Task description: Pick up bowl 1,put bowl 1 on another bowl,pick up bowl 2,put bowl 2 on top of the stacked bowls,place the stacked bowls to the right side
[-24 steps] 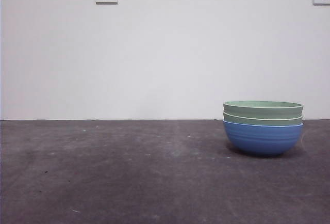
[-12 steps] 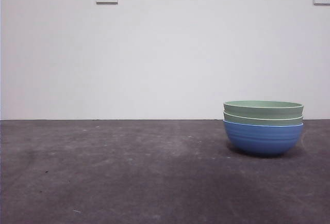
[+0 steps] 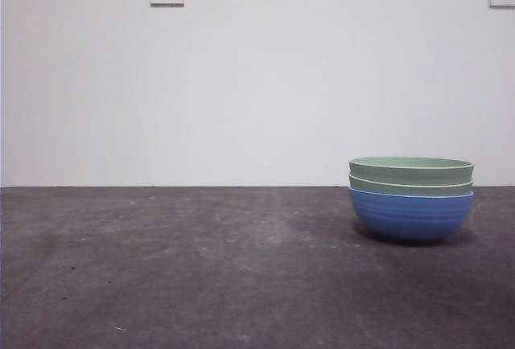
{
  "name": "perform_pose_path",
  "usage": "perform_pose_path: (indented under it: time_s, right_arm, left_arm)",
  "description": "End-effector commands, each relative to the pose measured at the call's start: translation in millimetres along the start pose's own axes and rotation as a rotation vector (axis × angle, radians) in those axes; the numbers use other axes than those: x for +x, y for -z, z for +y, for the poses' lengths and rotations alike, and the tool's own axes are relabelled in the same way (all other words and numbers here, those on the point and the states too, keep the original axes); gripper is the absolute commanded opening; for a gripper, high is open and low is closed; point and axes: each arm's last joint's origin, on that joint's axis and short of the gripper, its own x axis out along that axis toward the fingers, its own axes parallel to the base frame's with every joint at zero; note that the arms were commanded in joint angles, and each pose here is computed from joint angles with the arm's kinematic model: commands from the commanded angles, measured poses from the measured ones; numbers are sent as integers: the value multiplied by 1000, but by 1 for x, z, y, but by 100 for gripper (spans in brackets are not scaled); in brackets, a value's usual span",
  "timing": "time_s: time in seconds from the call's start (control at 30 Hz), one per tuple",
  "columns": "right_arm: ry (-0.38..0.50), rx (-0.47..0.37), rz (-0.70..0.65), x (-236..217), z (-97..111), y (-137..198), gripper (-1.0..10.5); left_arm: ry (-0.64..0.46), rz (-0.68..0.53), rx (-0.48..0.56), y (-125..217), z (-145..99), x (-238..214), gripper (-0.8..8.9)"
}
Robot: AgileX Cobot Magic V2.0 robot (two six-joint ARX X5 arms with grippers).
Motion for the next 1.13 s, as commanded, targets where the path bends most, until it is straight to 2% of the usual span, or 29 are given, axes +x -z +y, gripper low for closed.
perform_pose_path:
  time_s: [0.03, 0.2, 1.13]
  right_arm:
    - [3, 55, 11, 2, -2, 14, 3]
    - [10, 82, 53, 3, -3, 27, 3]
    - [9, 90, 51, 3, -3, 27, 3]
  left_arm:
    - [1, 10, -7, 4, 0, 1, -3]
    - [1, 10, -7, 4, 0, 1, -3]
    - [1, 10, -7, 4, 0, 1, -3]
